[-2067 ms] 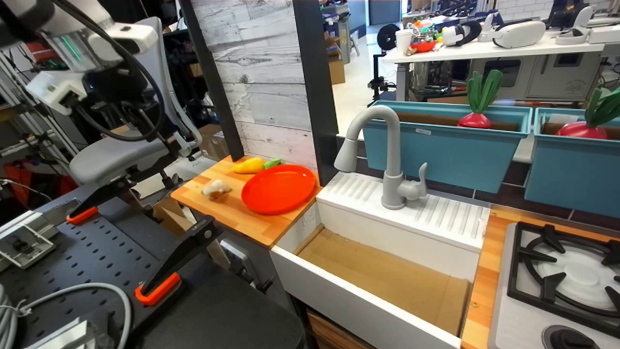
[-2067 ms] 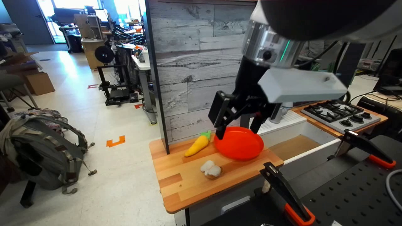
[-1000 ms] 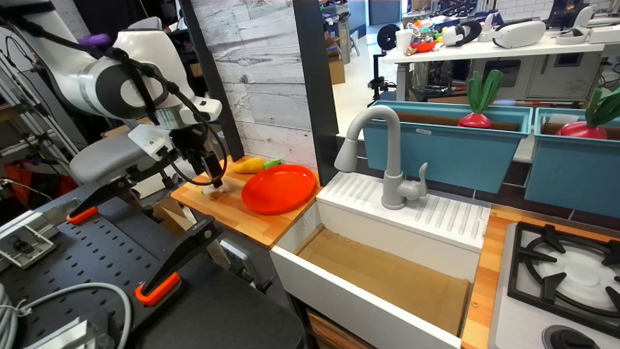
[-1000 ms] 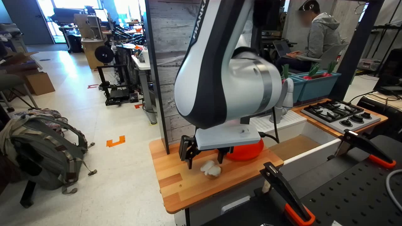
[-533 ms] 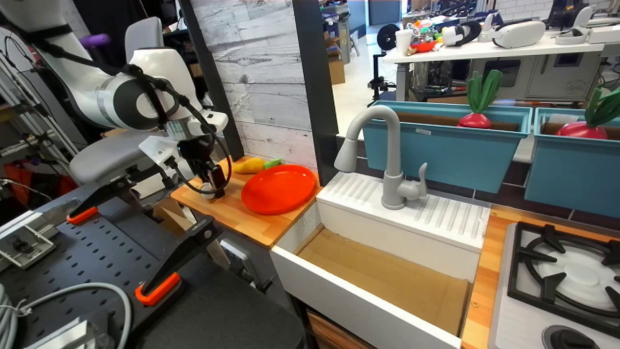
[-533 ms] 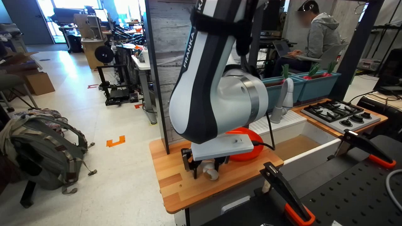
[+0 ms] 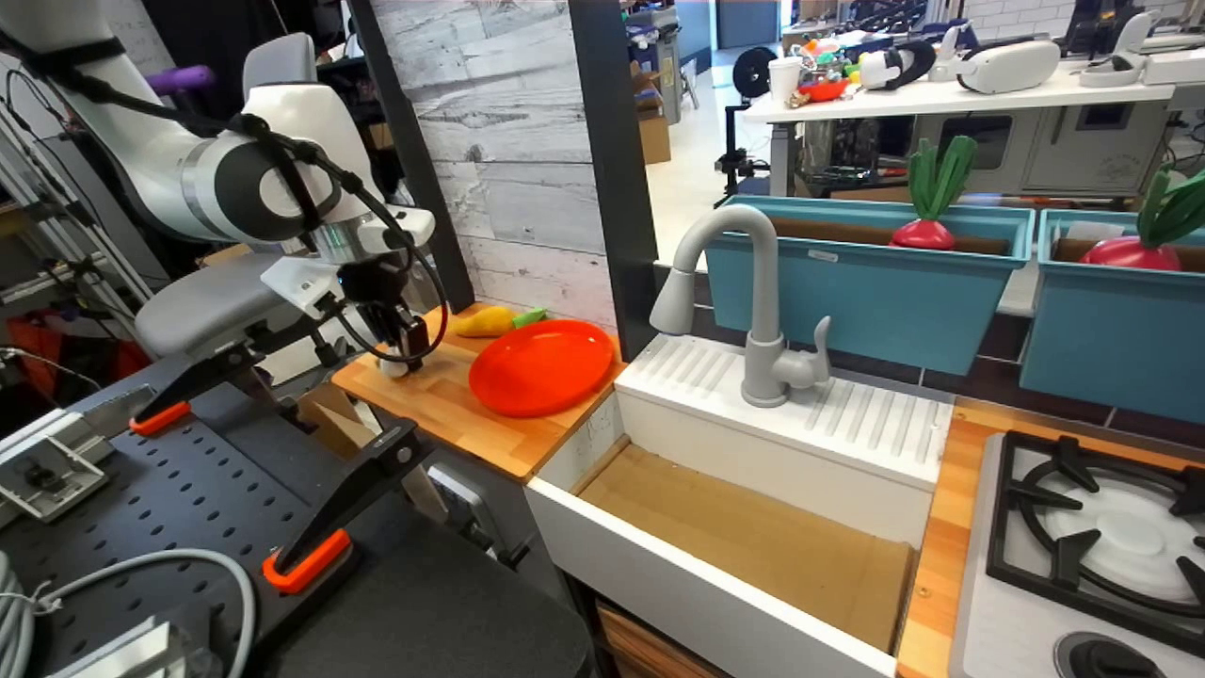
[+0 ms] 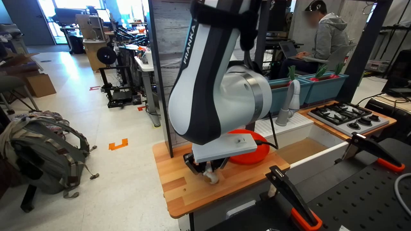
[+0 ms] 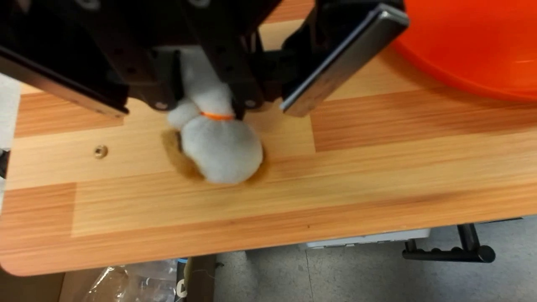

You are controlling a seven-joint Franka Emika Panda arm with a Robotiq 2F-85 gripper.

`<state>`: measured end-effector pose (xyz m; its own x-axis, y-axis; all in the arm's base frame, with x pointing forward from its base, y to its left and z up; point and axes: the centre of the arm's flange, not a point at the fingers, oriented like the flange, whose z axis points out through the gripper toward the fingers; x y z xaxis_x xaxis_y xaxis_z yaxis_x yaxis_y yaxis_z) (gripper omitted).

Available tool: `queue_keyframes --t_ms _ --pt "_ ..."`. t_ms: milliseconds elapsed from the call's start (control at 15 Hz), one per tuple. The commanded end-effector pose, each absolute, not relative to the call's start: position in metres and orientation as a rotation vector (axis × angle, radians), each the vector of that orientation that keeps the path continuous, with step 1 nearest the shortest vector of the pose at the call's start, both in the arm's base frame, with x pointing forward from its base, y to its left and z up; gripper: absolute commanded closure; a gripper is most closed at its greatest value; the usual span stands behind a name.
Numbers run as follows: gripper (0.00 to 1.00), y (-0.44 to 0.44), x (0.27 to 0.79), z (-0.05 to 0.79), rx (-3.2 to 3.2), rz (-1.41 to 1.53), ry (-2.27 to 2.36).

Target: Put the white object on the plate

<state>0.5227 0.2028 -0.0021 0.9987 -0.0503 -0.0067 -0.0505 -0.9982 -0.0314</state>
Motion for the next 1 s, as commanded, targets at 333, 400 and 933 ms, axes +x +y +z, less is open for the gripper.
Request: queue_keyframes --t_ms 333,400,933 --pt "0.97 0.139 0.532 0.067 -3.059 -0.053 0.239" --pt "0.97 0.127 0.538 0.070 -3.048 -0.057 0.289" --pt "0.97 0.035 0.570 0.049 -2.986 -0.034 0.621"
